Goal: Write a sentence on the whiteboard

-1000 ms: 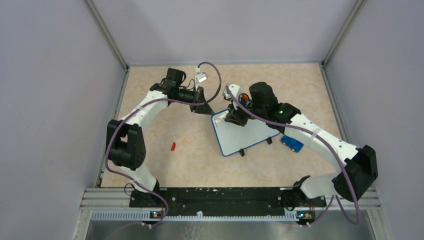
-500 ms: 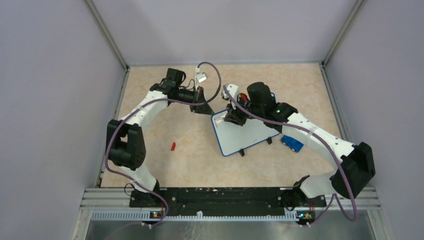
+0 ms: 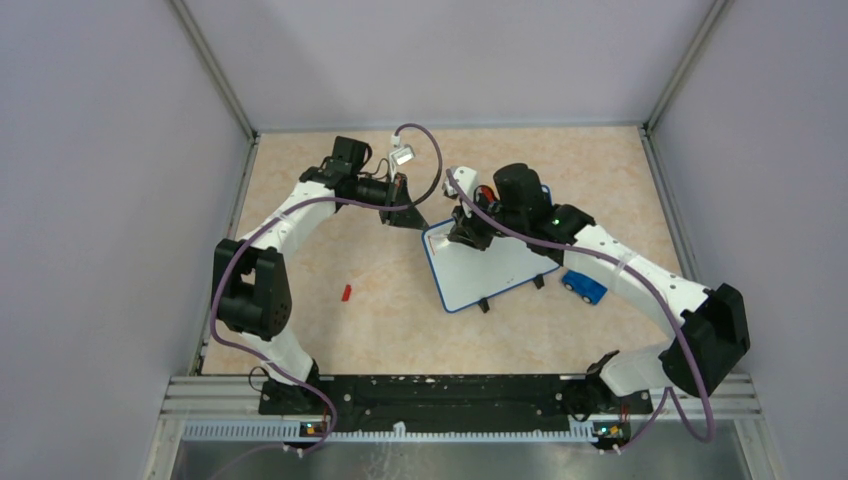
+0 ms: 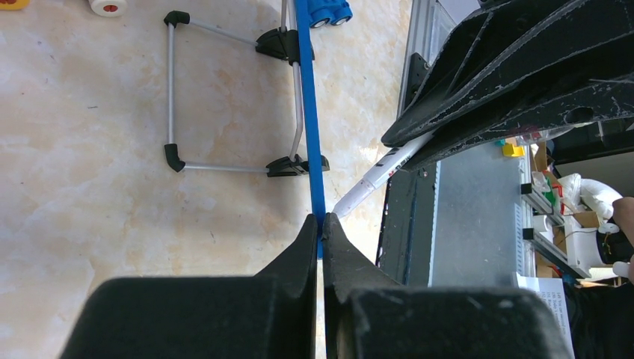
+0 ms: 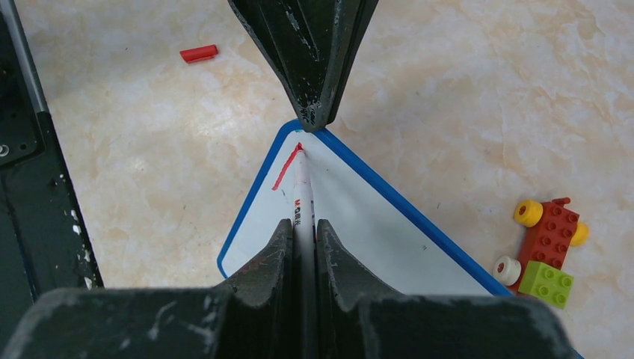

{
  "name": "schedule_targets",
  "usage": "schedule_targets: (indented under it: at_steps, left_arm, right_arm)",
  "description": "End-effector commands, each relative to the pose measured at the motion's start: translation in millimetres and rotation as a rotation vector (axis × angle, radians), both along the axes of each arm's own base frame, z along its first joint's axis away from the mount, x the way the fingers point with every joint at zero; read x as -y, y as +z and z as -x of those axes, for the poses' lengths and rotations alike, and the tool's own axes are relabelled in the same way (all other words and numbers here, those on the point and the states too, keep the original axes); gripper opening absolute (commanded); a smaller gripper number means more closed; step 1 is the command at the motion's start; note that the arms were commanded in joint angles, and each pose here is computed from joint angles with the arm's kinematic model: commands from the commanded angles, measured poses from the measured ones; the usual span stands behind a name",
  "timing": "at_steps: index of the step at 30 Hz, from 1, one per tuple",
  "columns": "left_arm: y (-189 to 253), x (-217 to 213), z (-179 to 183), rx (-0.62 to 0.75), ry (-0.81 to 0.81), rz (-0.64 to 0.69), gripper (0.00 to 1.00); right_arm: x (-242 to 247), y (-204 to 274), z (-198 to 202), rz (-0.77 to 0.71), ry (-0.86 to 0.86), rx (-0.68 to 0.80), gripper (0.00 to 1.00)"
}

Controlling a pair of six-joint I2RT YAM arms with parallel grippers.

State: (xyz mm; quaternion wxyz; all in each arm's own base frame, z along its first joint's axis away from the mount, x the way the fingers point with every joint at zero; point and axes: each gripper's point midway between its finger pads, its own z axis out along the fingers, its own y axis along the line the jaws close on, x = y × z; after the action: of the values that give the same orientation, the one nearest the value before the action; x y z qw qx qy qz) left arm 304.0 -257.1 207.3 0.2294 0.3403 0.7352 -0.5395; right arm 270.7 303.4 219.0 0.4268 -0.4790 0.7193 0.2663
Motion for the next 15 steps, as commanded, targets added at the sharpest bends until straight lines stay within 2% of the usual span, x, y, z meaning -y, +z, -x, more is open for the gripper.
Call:
schedule_targets:
  at_steps: [1,15]
  left_arm:
    - [16.6,2.1,8.8,0.04,-0.03,0.044,0.0]
    - [14.8,2.1,7.5,0.037,-0.026,0.039,0.0]
  right_arm:
    - [2.9,29.8,-10.8,-0.043,-0.046,0.082,0.0]
    - [16.5,10.9,-0.6,-0.012,-0.047,0.049,0.0]
